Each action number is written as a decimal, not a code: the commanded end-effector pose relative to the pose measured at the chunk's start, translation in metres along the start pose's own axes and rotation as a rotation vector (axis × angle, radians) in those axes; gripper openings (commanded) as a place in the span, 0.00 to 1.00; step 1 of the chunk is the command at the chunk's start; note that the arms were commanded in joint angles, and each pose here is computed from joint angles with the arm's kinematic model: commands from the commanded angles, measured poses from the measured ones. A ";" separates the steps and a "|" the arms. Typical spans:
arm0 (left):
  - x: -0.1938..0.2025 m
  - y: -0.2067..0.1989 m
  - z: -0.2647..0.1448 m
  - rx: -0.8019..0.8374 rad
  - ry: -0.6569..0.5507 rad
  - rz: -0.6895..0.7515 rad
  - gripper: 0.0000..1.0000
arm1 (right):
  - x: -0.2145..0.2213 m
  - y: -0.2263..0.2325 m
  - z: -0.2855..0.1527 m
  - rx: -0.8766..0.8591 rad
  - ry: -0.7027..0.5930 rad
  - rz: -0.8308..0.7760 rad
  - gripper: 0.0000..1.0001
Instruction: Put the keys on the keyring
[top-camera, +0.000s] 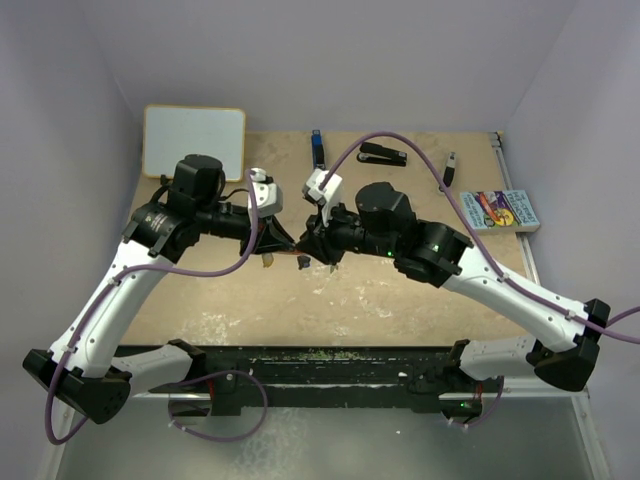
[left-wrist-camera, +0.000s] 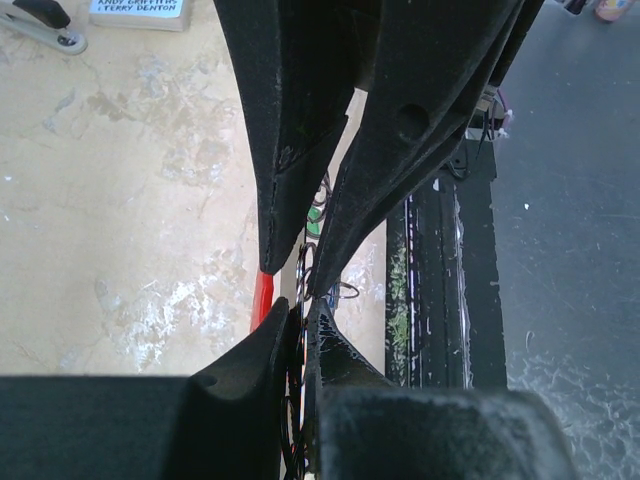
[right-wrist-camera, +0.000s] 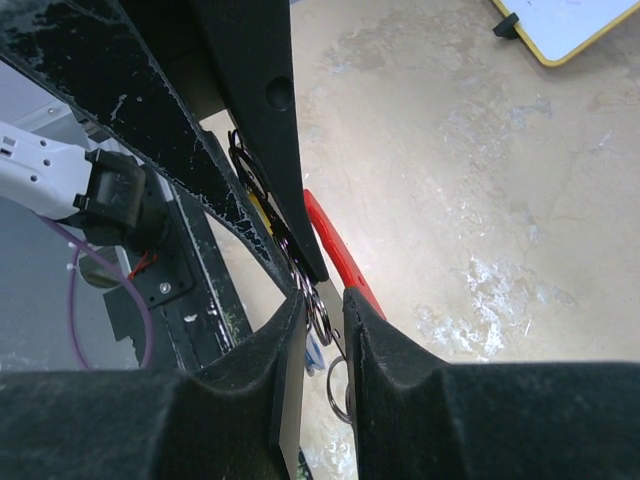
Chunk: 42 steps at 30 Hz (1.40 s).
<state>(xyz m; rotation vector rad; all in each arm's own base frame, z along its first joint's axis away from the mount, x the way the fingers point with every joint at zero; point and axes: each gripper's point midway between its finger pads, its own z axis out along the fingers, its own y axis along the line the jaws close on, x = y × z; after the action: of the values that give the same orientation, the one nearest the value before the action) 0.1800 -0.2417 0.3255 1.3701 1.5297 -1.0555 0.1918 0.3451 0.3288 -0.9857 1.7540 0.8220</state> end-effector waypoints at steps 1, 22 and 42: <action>-0.028 -0.015 -0.008 0.058 -0.076 0.109 0.04 | -0.014 0.005 0.004 -0.035 -0.041 -0.027 0.22; -0.026 0.005 -0.008 -0.043 -0.047 0.109 0.08 | -0.003 0.010 0.010 -0.061 -0.061 0.053 0.00; -0.027 0.014 -0.008 -0.083 -0.043 0.104 0.21 | 0.005 0.005 0.005 -0.019 -0.087 0.109 0.00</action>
<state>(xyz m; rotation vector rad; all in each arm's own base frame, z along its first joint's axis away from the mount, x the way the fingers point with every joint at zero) 0.1861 -0.2358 0.3175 1.3614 1.5844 -0.9962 0.1882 0.3543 0.3159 -0.9033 1.7455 0.9359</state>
